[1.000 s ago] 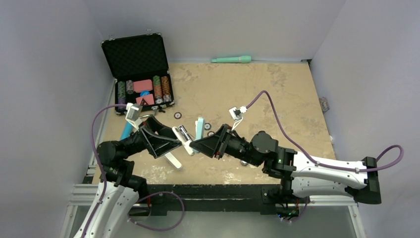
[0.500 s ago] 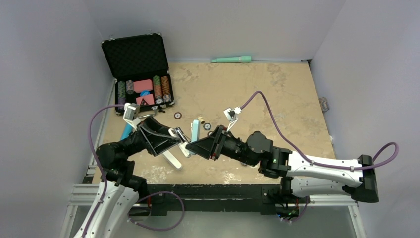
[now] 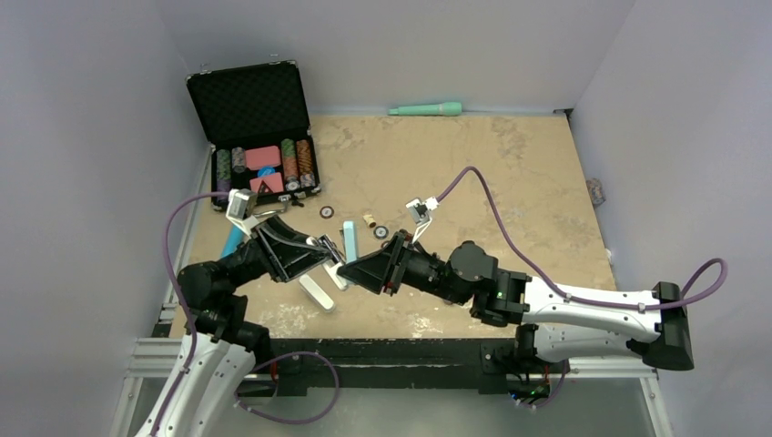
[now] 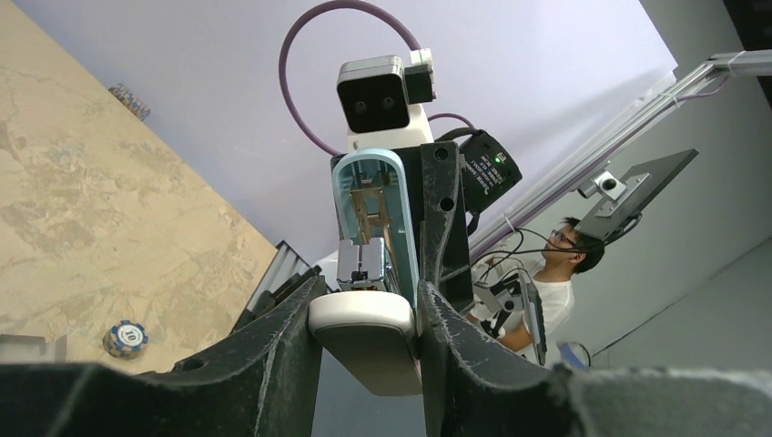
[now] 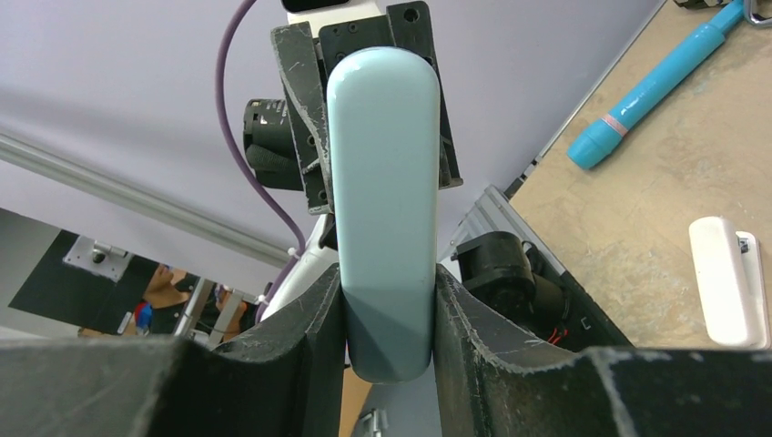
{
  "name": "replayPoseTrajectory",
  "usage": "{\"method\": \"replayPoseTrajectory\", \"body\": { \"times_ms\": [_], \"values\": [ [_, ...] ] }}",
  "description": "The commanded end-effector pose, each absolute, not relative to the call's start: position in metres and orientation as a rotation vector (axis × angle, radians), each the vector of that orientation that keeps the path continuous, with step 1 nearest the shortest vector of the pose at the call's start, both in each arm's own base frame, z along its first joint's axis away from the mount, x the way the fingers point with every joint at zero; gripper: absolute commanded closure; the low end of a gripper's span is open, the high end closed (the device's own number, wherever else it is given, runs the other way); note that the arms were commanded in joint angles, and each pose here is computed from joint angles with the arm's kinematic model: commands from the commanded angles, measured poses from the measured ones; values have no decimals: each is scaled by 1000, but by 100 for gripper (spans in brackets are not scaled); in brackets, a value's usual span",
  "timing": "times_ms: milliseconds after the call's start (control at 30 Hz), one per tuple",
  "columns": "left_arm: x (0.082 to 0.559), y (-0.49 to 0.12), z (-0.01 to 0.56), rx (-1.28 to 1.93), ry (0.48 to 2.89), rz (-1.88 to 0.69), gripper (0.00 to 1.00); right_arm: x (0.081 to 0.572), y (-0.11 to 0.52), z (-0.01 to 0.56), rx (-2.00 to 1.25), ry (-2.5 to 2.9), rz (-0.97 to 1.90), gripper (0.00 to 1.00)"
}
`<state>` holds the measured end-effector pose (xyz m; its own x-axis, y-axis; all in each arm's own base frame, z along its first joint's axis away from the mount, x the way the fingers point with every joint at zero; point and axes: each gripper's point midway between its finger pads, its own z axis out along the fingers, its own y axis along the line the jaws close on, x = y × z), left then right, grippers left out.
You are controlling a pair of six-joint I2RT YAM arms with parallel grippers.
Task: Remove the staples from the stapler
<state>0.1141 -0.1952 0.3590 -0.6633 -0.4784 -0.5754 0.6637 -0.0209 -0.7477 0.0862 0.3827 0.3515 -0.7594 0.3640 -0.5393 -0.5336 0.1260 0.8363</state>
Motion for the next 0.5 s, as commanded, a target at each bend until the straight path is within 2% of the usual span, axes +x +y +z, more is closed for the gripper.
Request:
{"method": "replayPoseTrajectory", "body": {
  "times_ms": [0, 133, 167, 300, 367, 467],
  "values": [
    [112, -193, 368, 233, 1399, -1752, 99, 86, 376, 393, -121, 1606, 1802, 100],
    [112, -193, 366, 226, 1428, -1737, 100, 87, 377, 385, -118, 1622, 1790, 100],
    [112, -193, 365, 224, 1438, -1732, 100, 87, 377, 383, -117, 1629, 1785, 94],
    [111, -192, 362, 231, 1472, -1690, 100, 88, 376, 369, -97, 1673, 1767, 39],
    [111, -192, 359, 232, 1498, -1664, 100, 89, 373, 361, -75, 1693, 1761, 28],
    [111, -191, 353, 235, 1541, -1625, 100, 90, 364, 353, -43, 1708, 1752, 23]
  ]
}}
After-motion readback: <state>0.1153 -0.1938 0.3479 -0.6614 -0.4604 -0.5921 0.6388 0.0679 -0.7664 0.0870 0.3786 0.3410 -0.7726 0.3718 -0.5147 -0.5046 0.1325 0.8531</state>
